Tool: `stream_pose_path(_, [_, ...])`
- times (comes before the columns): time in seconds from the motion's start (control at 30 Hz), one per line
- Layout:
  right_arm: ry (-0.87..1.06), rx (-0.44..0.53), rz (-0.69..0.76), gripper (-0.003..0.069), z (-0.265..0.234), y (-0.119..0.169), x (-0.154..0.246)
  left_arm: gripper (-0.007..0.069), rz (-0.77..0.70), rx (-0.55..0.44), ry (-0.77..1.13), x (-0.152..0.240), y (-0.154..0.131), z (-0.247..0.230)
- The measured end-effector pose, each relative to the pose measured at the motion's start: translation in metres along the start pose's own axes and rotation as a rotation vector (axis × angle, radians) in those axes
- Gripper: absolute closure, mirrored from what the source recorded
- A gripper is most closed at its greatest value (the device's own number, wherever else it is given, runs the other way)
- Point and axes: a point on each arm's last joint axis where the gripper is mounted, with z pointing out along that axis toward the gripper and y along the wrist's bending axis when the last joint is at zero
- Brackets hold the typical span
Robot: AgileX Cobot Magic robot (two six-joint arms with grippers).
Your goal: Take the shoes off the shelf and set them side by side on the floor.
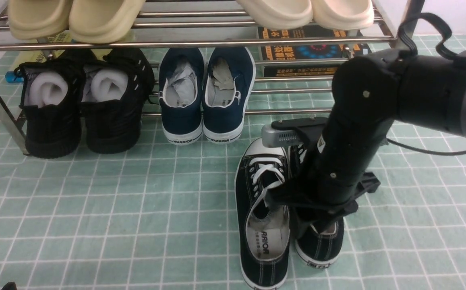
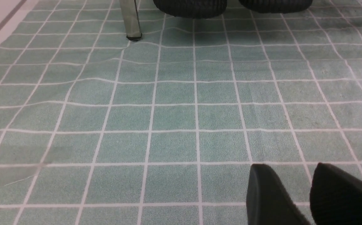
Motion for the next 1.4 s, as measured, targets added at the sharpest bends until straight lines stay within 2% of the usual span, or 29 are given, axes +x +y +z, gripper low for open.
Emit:
stream_pose_path(0.13, [0.011,-0.025,-0.058,0.0332,-0.022,0.006,0.005,0.0383,0.0,0.0,0.0,0.0,0.0,0.0])
stream_pose_path(0.27, [-0.101,-0.053,-0.143,0.0462,-0.061,0.013,0.012,0.0383,0.0,0.0,0.0,0.0,0.0,0.0])
stream_pose_path(0.47, [-0.291,-0.077,-0.25,0.0666,-0.132,0.013,0.052,0.0383,0.0,0.0,0.0,0.0,0.0,0.0])
stream_pose_path(0.57, [-0.387,-0.091,-0.277,0.0675,-0.164,0.008,0.08,0.0383,0.0,0.0,0.0,0.0,0.0,0.0])
stream_pose_path(0.7, [-0.527,-0.142,-0.284,0.0674,-0.178,-0.004,0.12,0.0383,0.0,0.0,0.0,0.0,0.0,0.0])
stream_pose_path(0.73, [-0.516,-0.139,-0.281,0.0674,-0.175,-0.005,0.121,0.0383,0.0,0.0,0.0,0.0,0.0,0.0])
stream_pose_path(0.77, [-0.61,-0.168,-0.291,0.0674,-0.171,-0.013,0.136,0.0383,0.0,0.0,0.0,0.0,0.0,0.0])
stream_pose_path(0.9, [-0.84,-0.184,-0.299,0.0674,-0.13,-0.038,0.156,0.0383,0.0,0.0,0.0,0.0,0.0,0.0])
stream_pose_path(1.07, [-1.182,-0.199,-0.206,0.0674,-0.076,-0.068,0.16,0.0383,0.0,0.0,0.0,0.0,0.0,0.0])
stream_pose_path(1.1, [-1.17,-0.194,-0.204,0.0674,-0.072,-0.069,0.161,0.0383,0.0,0.0,0.0,0.0,0.0,0.0])
stream_pose_path(1.17, [-1.291,-0.176,-0.174,0.0674,-0.049,-0.084,0.166,0.0383,0.0,0.0,0.0,0.0,0.0,0.0])
stream_pose_path(1.2, [-1.328,-0.204,-0.196,0.0674,-0.046,-0.088,0.168,0.0383,0.0,0.0,0.0,0.0,0.0,0.0])
stream_pose_path(1.23, [-1.379,-0.165,-0.169,0.0674,-0.043,-0.091,0.171,0.0383,0.0,0.0,0.0,0.0,0.0,0.0])
stream_pose_path(1.4, [-1.471,-0.147,-0.165,0.0674,-0.035,-0.1,0.178,0.0383,0.0,0.0,0.0,0.0,0.0,0.0])
